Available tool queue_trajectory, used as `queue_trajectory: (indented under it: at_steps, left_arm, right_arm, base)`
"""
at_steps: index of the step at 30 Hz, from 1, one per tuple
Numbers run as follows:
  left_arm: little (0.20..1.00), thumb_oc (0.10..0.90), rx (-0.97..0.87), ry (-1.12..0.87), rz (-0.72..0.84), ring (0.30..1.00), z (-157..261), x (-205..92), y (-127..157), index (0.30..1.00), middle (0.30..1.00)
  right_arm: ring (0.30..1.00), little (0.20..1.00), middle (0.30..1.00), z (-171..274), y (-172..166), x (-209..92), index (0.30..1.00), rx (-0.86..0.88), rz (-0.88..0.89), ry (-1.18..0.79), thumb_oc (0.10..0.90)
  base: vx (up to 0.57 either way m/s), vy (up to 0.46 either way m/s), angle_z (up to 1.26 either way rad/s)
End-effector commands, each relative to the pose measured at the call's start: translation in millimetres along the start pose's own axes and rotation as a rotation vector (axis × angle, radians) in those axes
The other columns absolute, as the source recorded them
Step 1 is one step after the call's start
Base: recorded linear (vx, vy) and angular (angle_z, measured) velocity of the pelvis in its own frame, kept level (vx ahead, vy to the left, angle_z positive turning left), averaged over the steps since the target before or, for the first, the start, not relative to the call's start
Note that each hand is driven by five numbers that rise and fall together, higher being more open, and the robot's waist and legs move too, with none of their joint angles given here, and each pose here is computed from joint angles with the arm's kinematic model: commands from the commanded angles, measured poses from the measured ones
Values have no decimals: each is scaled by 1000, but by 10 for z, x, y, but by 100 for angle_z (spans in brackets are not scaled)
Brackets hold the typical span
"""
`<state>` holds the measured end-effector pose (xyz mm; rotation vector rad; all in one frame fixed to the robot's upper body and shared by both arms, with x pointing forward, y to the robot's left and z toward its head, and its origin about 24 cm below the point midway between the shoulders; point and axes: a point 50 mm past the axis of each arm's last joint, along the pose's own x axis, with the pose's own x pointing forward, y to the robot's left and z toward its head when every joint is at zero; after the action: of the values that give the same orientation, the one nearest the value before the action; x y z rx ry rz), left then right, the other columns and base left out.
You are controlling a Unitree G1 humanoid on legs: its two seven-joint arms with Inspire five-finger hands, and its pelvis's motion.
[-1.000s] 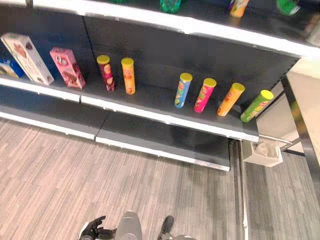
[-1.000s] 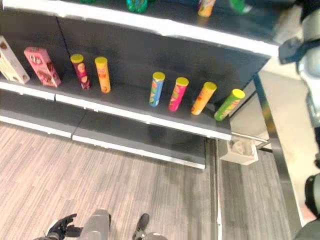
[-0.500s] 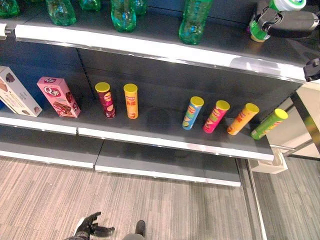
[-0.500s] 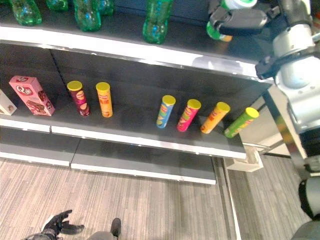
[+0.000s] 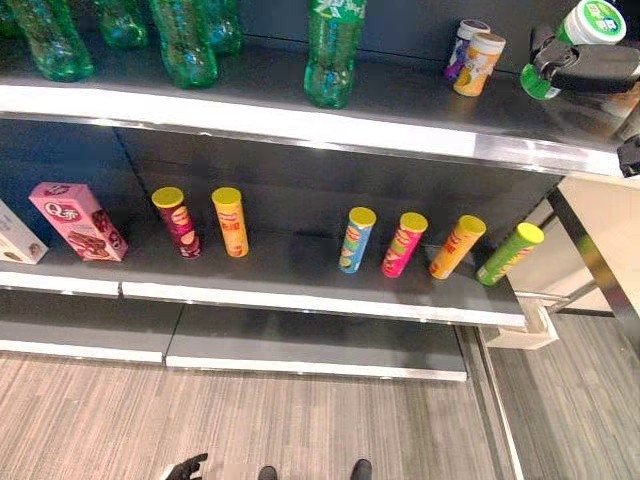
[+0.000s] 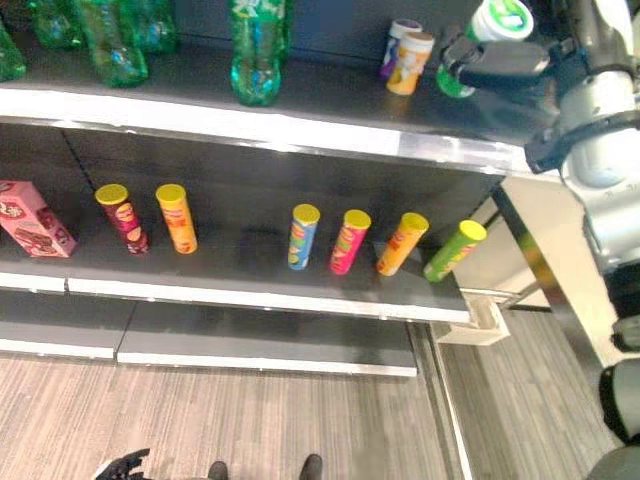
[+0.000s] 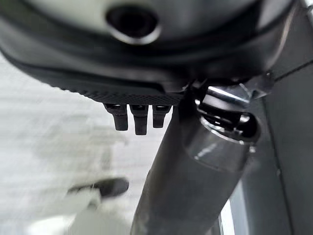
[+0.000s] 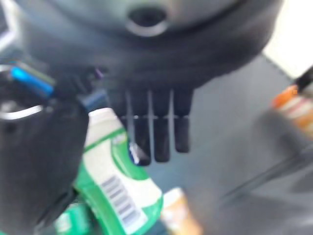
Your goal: Put the goods on the table back onto the shelves and tidy them up.
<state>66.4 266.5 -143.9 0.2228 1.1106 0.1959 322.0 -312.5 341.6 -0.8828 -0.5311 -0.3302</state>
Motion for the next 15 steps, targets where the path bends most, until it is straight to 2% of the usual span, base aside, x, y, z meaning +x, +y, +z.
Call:
queue_trajectory:
  at_steps: [1, 15]
  left_arm:
    - [900, 800, 77, -53, 36, 900, 137, 15, 208, 900, 900]
    - [900, 800, 47, -20, 61, 900, 56, 10, 210, 900, 900]
  right_arm:
    - [300, 300, 300, 286, -414, 101, 300, -26, -120, -103, 400]
    - [300, 300, 300, 177, -178, 188, 300, -5, -93, -41, 400]
  base:
    - [38, -58, 1]
    - [27, -37, 9]
